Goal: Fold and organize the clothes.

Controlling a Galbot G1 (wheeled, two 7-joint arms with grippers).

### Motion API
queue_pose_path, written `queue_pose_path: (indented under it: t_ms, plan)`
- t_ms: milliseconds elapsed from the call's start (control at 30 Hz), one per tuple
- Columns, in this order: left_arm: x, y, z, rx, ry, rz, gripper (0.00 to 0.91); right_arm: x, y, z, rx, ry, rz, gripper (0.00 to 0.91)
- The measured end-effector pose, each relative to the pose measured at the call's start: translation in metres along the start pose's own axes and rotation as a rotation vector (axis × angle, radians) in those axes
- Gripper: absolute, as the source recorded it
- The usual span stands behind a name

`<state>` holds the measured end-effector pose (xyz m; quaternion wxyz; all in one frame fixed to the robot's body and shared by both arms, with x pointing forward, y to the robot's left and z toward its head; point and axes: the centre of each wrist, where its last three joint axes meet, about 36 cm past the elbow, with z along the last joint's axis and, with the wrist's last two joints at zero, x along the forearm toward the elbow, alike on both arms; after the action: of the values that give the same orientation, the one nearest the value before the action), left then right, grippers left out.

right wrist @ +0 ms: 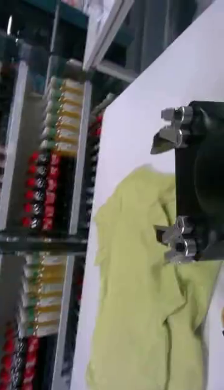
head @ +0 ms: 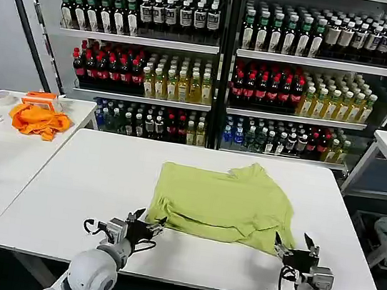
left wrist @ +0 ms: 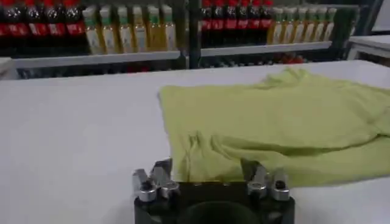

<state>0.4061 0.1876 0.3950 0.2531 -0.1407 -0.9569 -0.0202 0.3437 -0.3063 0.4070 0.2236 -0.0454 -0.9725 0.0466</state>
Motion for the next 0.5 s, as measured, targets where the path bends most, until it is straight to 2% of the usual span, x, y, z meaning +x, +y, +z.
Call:
queue_pose_path:
  t_ms: [33, 67, 100, 500]
  plan:
    - [-0.002, 0.000, 0.001, 0.002, 0.001, 0.000, 0.222, -0.001, 0.000, 0.002, -0.007, 0.008, 0.001, 0.635]
    - [-0.003, 0.000, 0.001, 0.003, 0.001, 0.000, 0.030, -0.002, -0.001, 0.003, -0.014, 0.016, 0.001, 0.121]
    - [-0.004, -0.001, 0.002, 0.004, 0.001, -0.001, 0.020, -0.003, -0.001, 0.004, -0.020, 0.022, 0.000, 0.000]
    - [-0.009, 0.002, 0.011, 0.010, 0.016, 0.000, 0.010, -0.004, 0.004, 0.014, -0.047, 0.064, -0.024, 0.000]
